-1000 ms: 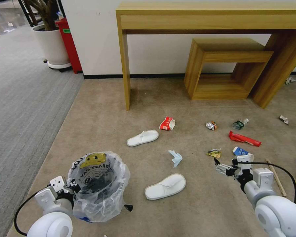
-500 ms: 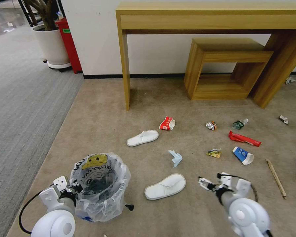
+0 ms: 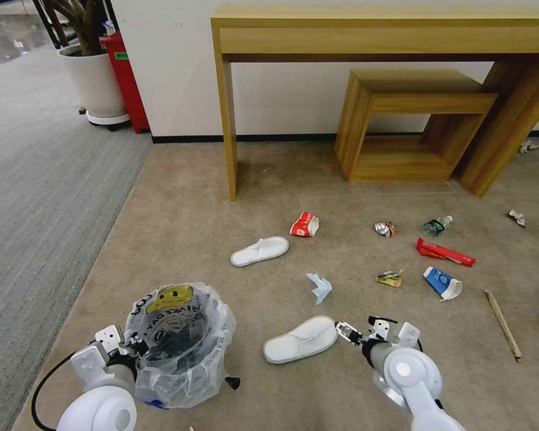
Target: Pick up the trash bin and place the garbage on the floor into it.
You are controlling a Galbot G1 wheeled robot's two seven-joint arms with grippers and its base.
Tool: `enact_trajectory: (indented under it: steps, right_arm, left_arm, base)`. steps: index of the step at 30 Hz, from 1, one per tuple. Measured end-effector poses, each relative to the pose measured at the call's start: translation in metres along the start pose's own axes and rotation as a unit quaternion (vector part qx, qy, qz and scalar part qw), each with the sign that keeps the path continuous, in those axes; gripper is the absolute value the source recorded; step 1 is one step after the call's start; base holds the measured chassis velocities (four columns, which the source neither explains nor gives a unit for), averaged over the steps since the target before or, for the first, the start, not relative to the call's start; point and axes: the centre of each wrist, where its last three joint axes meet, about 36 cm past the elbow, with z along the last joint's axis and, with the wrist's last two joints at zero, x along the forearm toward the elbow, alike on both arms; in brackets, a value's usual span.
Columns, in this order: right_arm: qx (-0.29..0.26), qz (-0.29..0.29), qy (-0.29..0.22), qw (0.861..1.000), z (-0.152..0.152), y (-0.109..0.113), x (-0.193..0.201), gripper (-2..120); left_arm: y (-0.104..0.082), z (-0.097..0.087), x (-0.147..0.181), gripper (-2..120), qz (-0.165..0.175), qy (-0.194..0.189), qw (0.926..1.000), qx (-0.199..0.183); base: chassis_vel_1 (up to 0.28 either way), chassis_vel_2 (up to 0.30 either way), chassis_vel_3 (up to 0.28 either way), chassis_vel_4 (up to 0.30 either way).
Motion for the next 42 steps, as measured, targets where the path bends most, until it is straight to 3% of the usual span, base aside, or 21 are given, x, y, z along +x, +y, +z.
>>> enact_trajectory:
  steps: [17,26,39,42]
  right_arm:
    - [-0.004,0.029,0.041,0.999,-0.011,0.009,-0.058,100]
    - [0.004,0.030,0.055,0.998,0.008,0.031,-0.091,100]
    - [0.008,0.027,0.056,0.998,0.021,0.046,-0.105,99]
    - [0.009,0.028,0.058,0.998,0.026,0.046,-0.111,94]
  left_arm:
    - [-0.001,0.005,-0.003,1,-0.006,0.002,1.0000,0.001]
    - [-0.001,0.006,-0.002,1,-0.010,0.002,0.9999,0.004]
    - [-0.002,0.007,-0.002,1,-0.008,0.000,1.0000,0.004]
    - [-0.002,0.007,0.000,1,-0.006,0.000,1.0000,0.004]
  base:
    - [0.000,0.000,0.000,0.000]
    - [0.000,0.000,0.000,0.000]
    - [0.000,0.000,0.000,0.000]
    - [0.000,0.000,0.000,0.000]
